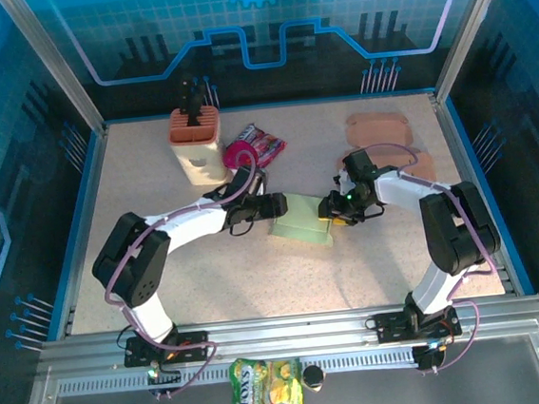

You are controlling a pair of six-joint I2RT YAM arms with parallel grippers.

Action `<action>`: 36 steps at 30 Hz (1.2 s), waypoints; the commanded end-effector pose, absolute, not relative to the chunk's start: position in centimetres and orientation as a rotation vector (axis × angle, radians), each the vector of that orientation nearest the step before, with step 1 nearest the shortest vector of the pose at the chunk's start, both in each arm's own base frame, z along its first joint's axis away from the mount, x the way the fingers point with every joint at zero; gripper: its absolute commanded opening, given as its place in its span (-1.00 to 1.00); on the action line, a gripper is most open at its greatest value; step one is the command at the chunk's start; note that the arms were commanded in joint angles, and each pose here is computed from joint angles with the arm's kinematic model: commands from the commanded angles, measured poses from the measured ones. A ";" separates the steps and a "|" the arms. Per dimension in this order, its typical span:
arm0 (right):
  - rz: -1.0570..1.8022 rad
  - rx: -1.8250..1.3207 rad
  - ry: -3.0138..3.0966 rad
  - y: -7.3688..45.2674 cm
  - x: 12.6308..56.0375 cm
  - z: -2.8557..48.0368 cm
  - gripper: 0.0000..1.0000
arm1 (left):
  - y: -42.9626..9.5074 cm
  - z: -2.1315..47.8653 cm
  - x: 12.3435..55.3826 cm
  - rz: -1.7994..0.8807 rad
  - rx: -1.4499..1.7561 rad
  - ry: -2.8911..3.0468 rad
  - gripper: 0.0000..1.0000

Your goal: Fold the paper box

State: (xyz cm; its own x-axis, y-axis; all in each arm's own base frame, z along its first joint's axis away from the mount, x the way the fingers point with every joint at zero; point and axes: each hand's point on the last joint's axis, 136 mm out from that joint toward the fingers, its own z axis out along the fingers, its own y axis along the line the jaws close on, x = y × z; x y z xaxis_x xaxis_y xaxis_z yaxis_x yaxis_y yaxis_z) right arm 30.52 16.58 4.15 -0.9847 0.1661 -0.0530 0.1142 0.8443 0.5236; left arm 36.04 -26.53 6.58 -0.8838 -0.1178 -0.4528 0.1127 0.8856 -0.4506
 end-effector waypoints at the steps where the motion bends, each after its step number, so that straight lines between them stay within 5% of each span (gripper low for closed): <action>1: 0.771 0.191 2.961 16.5 30.0 3.0 -0.18 | -26.7 5.4 36.0 -0.694 0.025 2.572 0.20; 10: 0.805 0.108 2.958 16.9 30.0 3.2 -0.25 | -26.2 4.0 35.6 -0.737 -0.003 2.560 -0.24; 23: 0.860 -0.178 2.973 21.3 27.5 4.0 -0.22 | -22.2 3.9 29.9 -0.813 -0.195 2.509 -0.29; 36: 1.114 -0.124 2.849 21.5 27.4 4.7 0.45 | -21.1 2.8 28.0 -0.845 -0.255 2.501 -0.46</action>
